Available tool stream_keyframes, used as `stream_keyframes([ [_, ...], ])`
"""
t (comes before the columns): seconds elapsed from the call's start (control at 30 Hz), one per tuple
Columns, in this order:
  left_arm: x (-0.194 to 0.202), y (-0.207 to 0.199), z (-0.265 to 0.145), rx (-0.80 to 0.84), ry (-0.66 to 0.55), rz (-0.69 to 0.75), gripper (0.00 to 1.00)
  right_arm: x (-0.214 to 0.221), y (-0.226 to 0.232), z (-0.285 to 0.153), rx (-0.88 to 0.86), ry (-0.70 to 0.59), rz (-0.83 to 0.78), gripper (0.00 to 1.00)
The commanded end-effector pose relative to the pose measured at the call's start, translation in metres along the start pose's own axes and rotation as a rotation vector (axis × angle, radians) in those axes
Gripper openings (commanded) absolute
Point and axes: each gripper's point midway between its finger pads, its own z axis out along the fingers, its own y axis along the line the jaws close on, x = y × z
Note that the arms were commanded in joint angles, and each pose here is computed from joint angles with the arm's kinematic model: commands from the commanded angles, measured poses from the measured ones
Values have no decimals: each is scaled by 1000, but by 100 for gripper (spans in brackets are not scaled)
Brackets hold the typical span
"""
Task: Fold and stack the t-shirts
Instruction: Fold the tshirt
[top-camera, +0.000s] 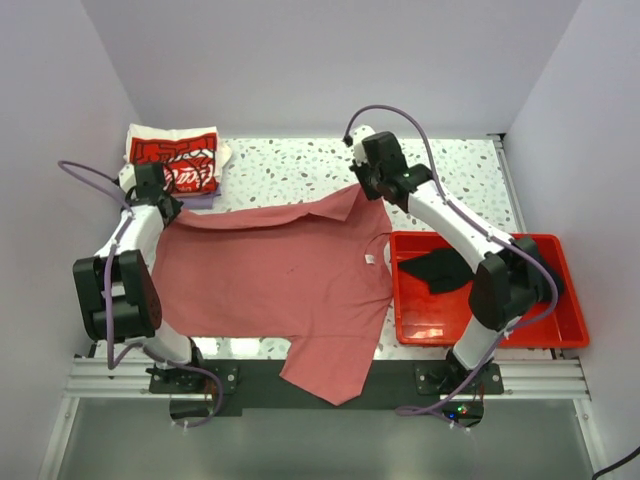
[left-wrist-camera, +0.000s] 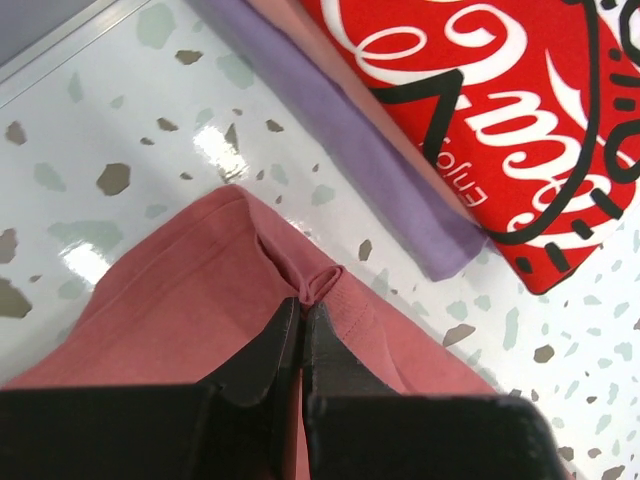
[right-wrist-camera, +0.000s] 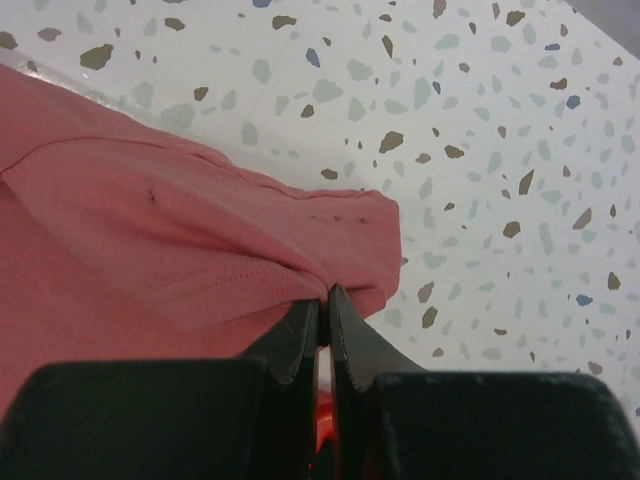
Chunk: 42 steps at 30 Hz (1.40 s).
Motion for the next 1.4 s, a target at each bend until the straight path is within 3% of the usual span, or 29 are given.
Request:
stream_keyframes([
  [0.0, 2, 24, -15, -75, -6, -19, 0, 7, 9, -20, -12, 8, 7, 0],
  [0.63, 10, 56, -26, -176, -26, -23, 0, 66, 21, -67, 46, 141, -7, 0],
  [0.9, 16, 65, -29, -199, -15, -27, 0, 85, 47, -76, -34, 172, -14, 0],
  [1.27, 22, 81, -31, -257, -17, -40, 0, 142, 76, -87, -89, 323, -36, 0],
  [1.37, 19, 83, -35, -262, -24, -52, 4, 151, 83, -93, -123, 338, -46, 19],
])
